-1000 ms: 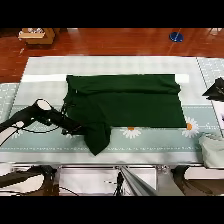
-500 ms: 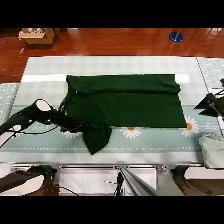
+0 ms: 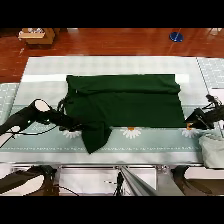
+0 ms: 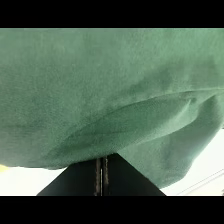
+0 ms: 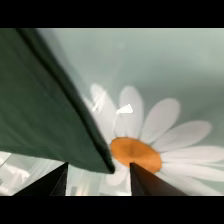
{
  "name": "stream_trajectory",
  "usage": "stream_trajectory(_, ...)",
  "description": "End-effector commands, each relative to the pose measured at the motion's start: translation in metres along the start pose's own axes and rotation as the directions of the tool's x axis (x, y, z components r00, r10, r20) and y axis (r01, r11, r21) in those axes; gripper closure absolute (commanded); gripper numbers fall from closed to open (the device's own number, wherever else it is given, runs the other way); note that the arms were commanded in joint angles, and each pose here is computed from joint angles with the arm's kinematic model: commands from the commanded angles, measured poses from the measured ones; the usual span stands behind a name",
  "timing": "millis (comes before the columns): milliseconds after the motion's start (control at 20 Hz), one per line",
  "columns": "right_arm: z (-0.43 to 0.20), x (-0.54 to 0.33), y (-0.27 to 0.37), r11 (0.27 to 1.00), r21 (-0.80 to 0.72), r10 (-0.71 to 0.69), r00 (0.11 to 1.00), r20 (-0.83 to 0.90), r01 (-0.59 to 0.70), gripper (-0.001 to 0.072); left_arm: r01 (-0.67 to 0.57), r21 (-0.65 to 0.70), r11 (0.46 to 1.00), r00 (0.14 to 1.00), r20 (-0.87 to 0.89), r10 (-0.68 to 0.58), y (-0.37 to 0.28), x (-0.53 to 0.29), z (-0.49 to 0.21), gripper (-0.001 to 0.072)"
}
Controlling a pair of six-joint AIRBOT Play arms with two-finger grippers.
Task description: Fold the shirts.
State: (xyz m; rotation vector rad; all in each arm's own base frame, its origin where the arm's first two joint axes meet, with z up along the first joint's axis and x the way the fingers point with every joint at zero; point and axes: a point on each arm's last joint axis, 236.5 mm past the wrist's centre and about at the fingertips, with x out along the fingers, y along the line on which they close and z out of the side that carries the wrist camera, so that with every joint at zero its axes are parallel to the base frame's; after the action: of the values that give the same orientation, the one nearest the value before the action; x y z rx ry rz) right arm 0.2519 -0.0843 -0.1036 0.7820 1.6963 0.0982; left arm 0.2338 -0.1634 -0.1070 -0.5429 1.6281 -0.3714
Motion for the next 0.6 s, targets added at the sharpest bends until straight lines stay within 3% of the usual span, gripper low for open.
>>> stream_trajectory(0, 0.013, 0.014, 0.006, 0.999, 0.024, 0.046, 0.996, 0.072, -0.048, 0.0271, 0.018, -0.007, 1.0, 1.0, -0.005, -0.018, -0.005, -0.001, -0.001, 0.0666)
stream_trajectory(150, 0.041, 0.009, 0.023, 0.99, 0.052, 0.119, 0.975, 0.19, -0.131, 0.0487, 0.015, 0.029, 0.999, 1.0, 0.011, -0.015, -0.004, -0.001, 0.002, 0.0666)
stream_trajectory(300, 0.036, 0.006, 0.042, 0.979, 0.013, 0.198, 0.965, 0.171, -0.203, 0.0671, 0.03, 0.014, 0.999, 0.999, 0.015, -0.03, -0.005, -0.003, 0.004, 0.0666)
stream_trajectory(450, 0.027, -0.018, 0.083, 0.941, -0.155, 0.327, 0.928, 0.179, -0.302, 0.0694, 0.11, 0.062, 0.992, 0.99, 0.078, -0.114, -0.031, -0.02, 0.016, 0.0667)
stream_trajectory(550, 0.039, -0.054, 0.125, 0.883, -0.27, 0.455, 0.843, 0.287, -0.384, 0.0694, 0.218, 0.232, 0.948, 0.949, 0.176, -0.261, -0.082, -0.053, 0.037, 0.0667)
